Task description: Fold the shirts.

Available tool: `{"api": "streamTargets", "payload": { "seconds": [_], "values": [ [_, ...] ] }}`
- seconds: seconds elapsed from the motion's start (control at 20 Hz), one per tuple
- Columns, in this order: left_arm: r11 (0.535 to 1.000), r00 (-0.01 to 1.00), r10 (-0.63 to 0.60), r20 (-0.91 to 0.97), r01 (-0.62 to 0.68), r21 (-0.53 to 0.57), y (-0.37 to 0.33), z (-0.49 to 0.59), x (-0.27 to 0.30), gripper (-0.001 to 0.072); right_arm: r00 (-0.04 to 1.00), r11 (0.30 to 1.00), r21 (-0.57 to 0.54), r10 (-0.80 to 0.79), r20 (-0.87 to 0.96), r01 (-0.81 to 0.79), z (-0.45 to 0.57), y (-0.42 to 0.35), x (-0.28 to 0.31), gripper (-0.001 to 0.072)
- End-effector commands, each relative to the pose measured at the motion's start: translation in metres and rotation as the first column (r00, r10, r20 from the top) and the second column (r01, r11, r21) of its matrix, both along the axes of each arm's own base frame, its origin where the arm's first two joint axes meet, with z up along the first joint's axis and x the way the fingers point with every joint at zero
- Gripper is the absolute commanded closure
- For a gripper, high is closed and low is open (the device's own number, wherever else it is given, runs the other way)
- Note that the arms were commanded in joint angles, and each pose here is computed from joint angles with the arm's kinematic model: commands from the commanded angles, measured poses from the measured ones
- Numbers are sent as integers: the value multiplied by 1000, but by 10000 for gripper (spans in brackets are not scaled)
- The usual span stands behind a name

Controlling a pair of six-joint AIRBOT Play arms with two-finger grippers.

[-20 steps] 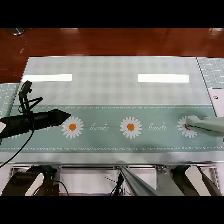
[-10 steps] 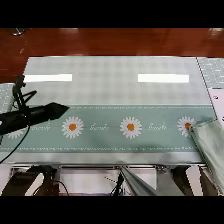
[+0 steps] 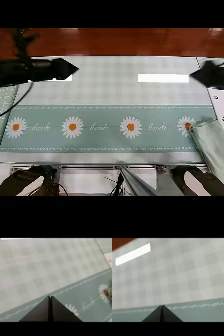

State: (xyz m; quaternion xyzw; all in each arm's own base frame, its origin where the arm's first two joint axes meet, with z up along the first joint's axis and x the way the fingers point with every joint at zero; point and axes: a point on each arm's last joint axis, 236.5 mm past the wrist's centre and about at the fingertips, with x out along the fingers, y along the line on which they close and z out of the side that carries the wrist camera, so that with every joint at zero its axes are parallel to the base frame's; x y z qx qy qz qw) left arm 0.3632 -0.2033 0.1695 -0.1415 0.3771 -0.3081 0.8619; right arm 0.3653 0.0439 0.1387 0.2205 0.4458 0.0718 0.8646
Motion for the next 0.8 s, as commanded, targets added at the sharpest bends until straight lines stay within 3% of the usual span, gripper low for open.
{"api": "streamTargets", "payload": {
  "seconds": [0.0,0.05,0.15,0.75],
  "values": [
    [944,981,20,-192,45,327,8,-98,-13,682,964,897,-389,121,-237,-208,-93,39,-8,691],
    [916,968,72,-240,31,401,24,-129,-20,682,950,873,-449,47,-309,-190,-116,28,-13,691],
    [894,947,111,-302,38,447,41,-160,-34,681,904,880,-455,-78,-421,-136,-148,18,-24,691],
    [891,942,113,-315,44,452,43,-162,-37,681,883,874,-458,-81,-462,-160,-160,18,-28,691]
  ]
}}
